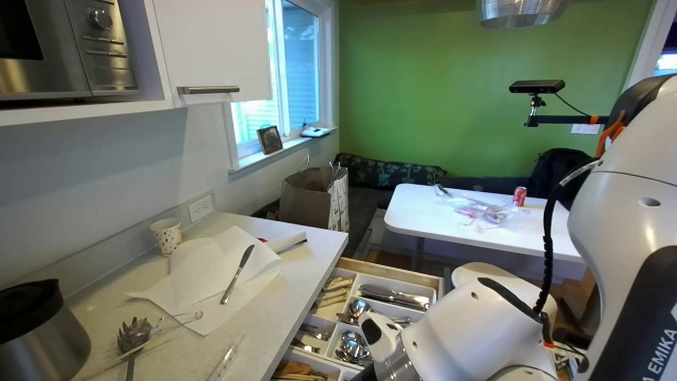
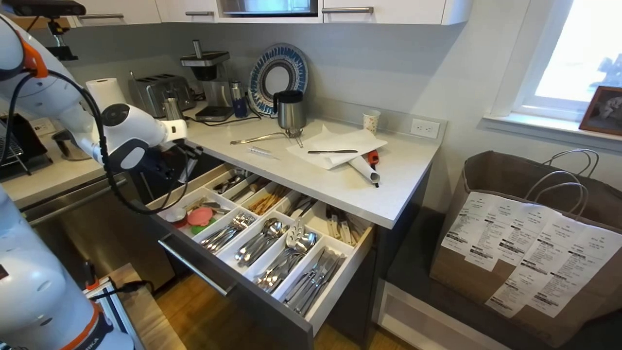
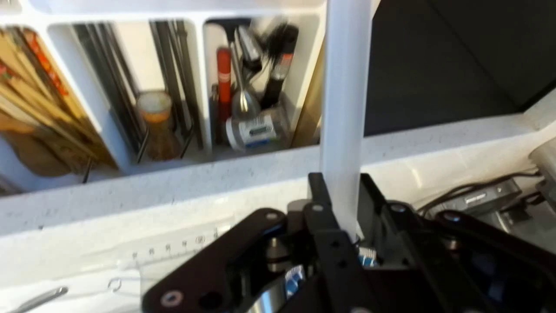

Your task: Remove the syringe from the drawer and then put it on the counter

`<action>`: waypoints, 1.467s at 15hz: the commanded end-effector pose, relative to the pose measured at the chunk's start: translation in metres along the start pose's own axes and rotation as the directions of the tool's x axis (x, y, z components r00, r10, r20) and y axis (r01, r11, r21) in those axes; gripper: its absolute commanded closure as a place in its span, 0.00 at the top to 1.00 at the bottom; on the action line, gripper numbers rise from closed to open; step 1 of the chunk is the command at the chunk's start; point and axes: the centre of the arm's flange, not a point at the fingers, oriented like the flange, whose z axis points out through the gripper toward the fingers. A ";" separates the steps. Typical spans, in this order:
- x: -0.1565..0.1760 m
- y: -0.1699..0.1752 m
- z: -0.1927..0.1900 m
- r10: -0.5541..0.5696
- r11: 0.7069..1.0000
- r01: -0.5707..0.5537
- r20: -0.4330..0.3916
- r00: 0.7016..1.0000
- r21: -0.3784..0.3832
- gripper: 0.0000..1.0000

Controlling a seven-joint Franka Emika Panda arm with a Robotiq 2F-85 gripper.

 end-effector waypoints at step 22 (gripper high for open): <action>0.071 -0.031 0.095 -0.290 0.956 0.233 -0.477 0.830 -0.175 0.21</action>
